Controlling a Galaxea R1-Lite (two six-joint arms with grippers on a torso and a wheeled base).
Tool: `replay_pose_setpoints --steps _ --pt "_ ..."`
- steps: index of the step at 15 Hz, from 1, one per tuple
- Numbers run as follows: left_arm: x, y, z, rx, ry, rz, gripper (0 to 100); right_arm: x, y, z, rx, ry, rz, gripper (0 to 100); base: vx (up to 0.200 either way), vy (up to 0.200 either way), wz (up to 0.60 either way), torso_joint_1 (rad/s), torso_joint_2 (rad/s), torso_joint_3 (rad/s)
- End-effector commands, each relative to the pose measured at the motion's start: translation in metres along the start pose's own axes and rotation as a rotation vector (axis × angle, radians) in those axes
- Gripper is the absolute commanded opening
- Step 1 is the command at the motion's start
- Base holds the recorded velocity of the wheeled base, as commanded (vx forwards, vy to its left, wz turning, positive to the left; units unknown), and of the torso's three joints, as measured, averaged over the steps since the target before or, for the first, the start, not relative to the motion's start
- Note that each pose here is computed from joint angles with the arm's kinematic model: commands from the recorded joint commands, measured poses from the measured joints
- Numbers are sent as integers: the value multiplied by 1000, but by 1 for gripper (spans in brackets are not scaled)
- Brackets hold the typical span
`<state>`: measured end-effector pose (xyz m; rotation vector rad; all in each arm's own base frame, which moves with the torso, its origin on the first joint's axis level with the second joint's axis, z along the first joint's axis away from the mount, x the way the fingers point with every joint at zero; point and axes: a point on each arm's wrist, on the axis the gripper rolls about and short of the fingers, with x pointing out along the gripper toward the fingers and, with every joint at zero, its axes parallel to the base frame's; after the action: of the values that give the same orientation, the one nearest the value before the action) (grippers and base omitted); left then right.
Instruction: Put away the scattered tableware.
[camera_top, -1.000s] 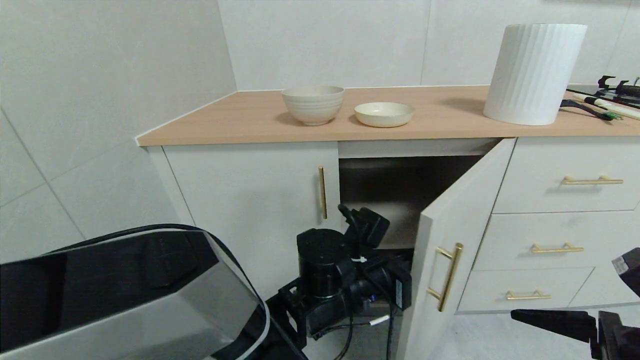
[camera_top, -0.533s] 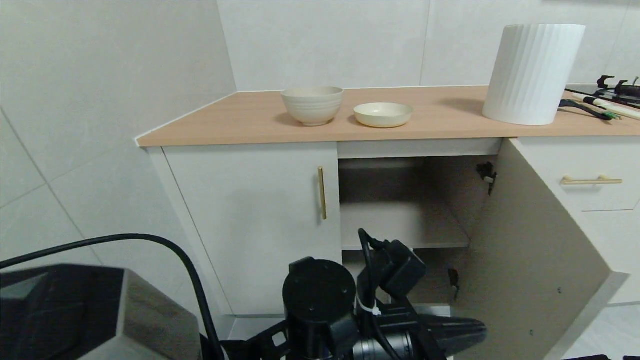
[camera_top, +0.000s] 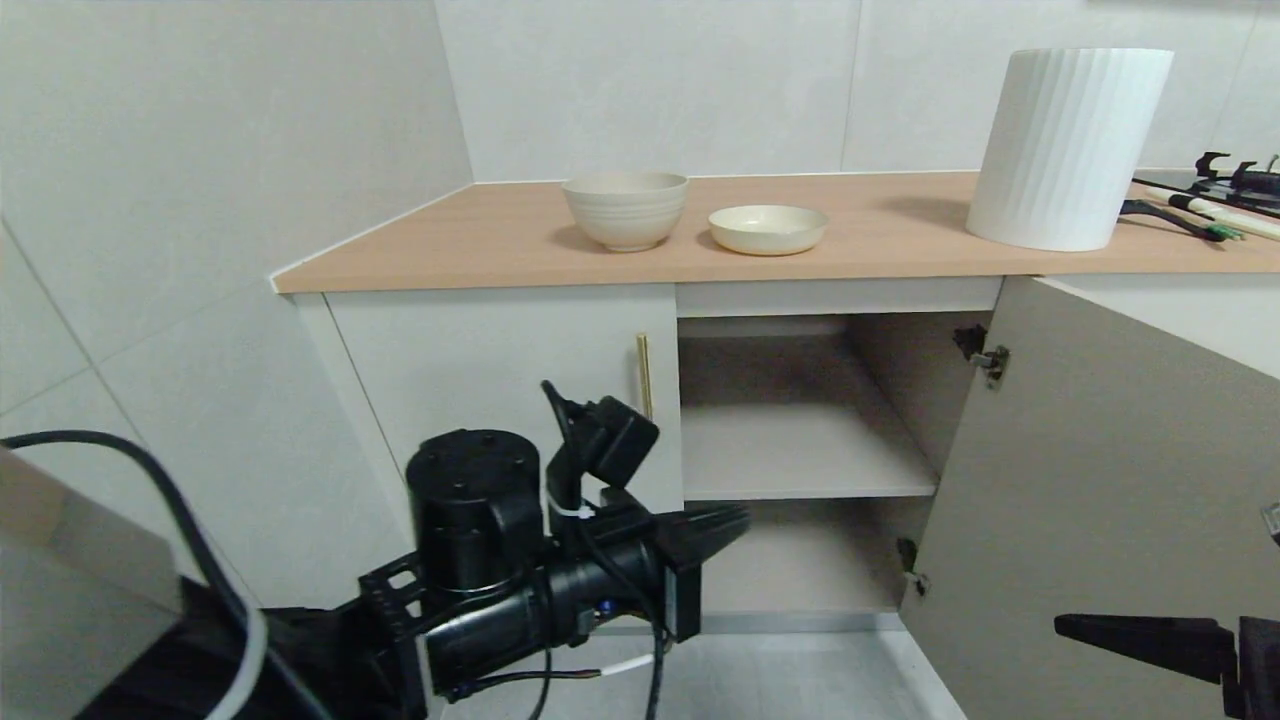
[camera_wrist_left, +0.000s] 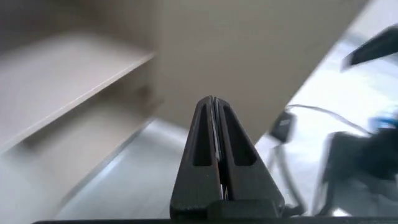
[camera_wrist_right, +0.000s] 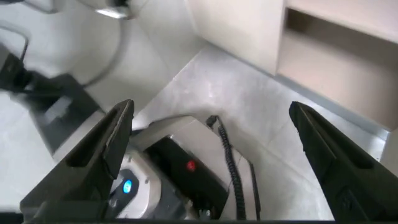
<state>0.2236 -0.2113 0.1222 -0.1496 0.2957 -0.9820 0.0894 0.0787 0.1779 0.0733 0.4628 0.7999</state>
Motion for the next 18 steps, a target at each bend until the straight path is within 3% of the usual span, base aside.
replay_pose_setpoints --steps 1,5,8,9,11,14,18 --pt "-72 9 22 -15 -30 166 0 7 -1 6 6 9 -11 100 0 0 0 0 0 0" --pt "-153 2 34 -74 3 338 0 12 -1 22 6 -22 -102 100 0 0 0 0 0 0" --pt "-183 -5 43 -100 7 406 0 18 1 43 18 46 -138 100 0 0 0 0 0 0" --pt "-192 -7 46 -118 15 437 100 32 -3 60 44 43 -164 100 0 0 0 0 0 0" --pt "-196 -7 47 -129 22 453 100 51 -10 77 58 44 -191 100 0 0 0 0 0 0" --pt "-197 -5 57 -125 -10 469 100 72 -28 91 86 50 -251 100 0 0 0 0 0 0" --pt "-189 4 55 -148 27 487 100 74 -33 76 98 102 -268 100 0 0 0 0 0 0"
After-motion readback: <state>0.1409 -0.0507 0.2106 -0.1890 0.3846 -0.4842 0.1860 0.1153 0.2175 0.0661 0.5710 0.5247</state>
